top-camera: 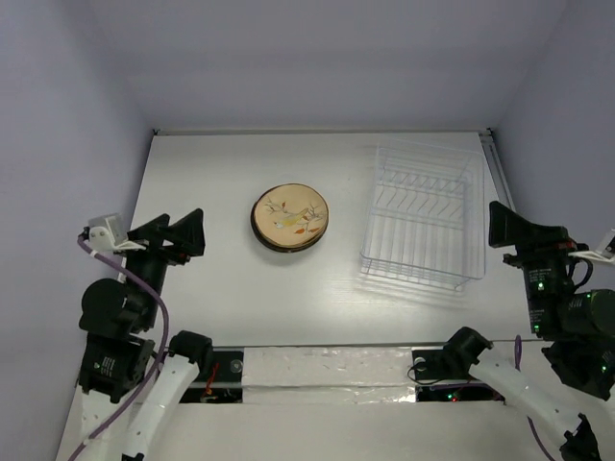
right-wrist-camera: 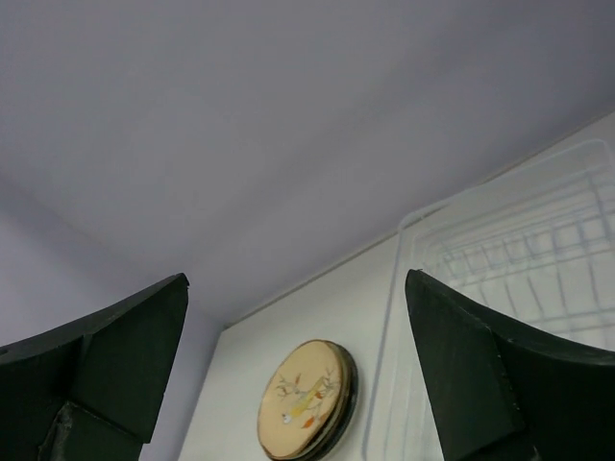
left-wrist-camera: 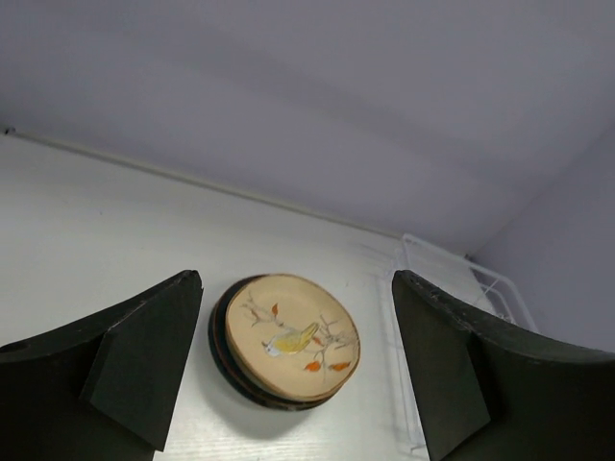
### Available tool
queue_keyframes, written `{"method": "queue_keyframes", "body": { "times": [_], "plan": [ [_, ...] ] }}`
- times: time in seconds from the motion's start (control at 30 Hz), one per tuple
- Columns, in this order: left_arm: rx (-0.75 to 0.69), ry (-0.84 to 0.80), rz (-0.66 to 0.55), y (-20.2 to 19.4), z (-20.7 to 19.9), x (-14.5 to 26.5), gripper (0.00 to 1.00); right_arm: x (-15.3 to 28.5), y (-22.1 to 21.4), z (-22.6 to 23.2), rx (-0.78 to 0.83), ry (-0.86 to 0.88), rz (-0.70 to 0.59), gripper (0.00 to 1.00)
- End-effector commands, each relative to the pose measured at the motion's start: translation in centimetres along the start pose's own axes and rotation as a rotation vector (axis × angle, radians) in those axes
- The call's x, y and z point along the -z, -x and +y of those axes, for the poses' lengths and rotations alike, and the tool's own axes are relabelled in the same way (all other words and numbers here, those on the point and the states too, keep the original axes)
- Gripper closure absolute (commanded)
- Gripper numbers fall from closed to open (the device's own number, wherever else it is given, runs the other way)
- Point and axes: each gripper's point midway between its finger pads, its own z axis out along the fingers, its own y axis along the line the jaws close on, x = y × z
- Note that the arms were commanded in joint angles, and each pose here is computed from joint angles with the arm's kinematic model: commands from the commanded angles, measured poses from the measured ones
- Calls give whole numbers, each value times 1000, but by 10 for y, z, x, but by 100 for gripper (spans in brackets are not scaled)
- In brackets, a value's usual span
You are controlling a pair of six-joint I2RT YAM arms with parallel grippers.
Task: Unload the plates from the dish rack
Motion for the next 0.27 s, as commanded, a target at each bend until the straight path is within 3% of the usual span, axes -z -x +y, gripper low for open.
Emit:
{"method": "queue_keyframes", "body": {
  "times": [0.0, 0.23],
  "plan": [
    [-7, -35, -104, 36, -14, 0, 22, 4, -12, -33, 43, -108, -16, 1],
    [3, -7, -60, 20, -7, -9, 17, -3, -31, -36, 86, -127, 35, 1]
  ]
}}
